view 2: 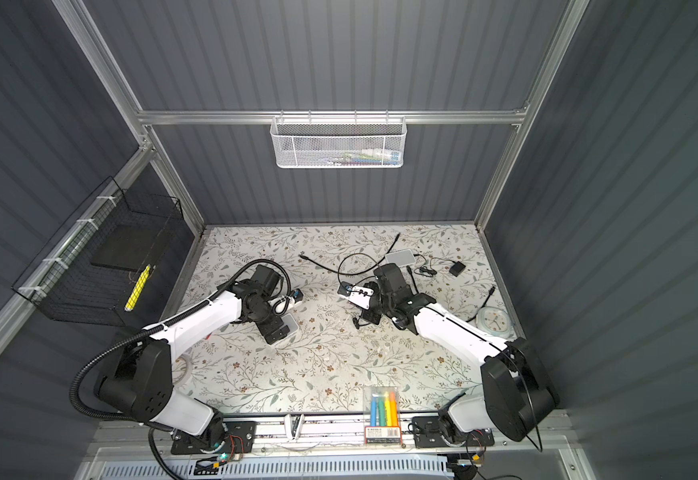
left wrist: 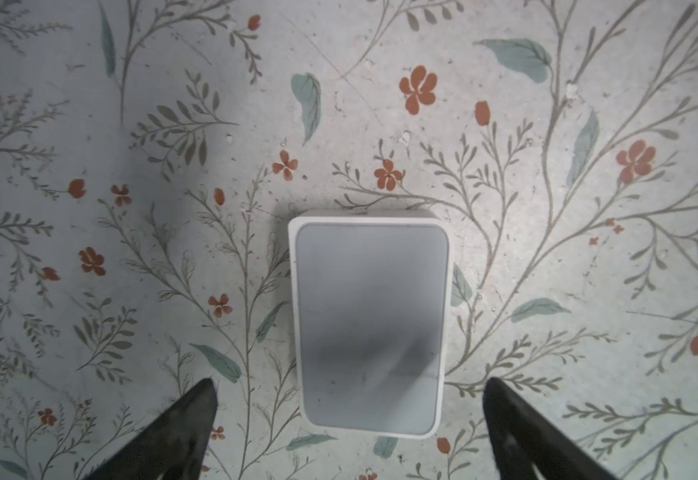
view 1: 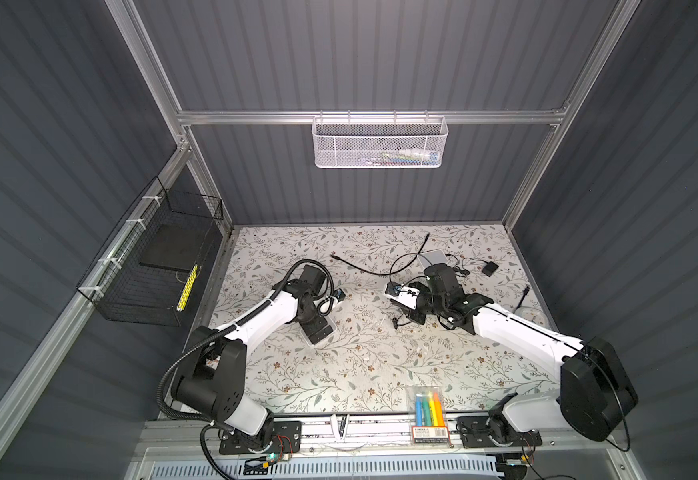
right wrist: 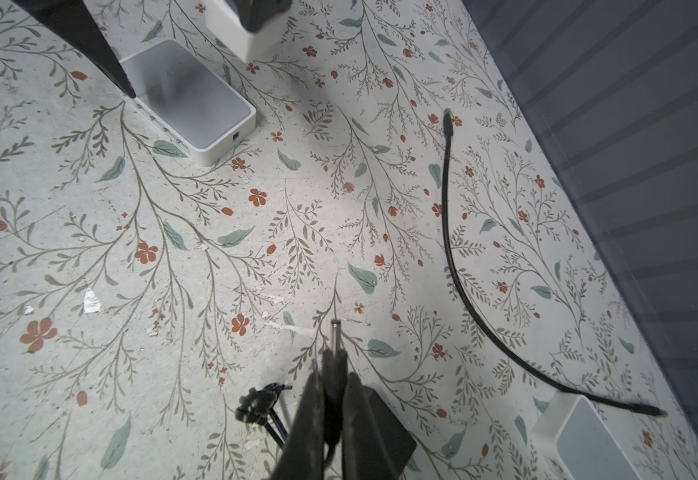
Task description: Insert the plug into the switch port
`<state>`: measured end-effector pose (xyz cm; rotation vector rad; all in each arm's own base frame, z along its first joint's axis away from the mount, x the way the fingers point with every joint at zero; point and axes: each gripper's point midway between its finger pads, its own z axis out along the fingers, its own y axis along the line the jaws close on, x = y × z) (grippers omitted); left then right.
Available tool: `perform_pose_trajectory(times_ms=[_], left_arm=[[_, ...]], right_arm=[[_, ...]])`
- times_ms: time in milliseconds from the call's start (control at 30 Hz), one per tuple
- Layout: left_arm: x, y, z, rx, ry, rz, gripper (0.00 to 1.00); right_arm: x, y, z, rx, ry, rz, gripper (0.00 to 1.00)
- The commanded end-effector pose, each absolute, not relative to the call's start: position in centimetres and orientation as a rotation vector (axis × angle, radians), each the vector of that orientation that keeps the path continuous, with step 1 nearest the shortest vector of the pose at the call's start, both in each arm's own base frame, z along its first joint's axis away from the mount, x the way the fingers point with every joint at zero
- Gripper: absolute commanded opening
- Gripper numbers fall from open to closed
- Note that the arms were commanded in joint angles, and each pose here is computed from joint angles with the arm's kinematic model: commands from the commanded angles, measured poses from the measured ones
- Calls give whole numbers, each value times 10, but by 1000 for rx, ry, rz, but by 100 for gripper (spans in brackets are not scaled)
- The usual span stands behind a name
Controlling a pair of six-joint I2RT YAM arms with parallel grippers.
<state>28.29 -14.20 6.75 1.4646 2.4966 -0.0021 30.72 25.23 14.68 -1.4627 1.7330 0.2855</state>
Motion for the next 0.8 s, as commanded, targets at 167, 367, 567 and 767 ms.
perform_pose_trajectory(times_ms=[167,367,567,767], left_arm=[[275,-141,40,1617,2523,-31,100],[282,-142,25,1644,2550,-18,100],[285,-147,13,1738,2549,-60,86],[285,-165,4,1812,2522,-214,56]], right_arm=[[308,255,147,-1450,1734,348,0],[307,250,142,-1445,1753,346,0],[310,251,139,-1440,1766,361,0],[312,250,137,-1435,1776,367,0]])
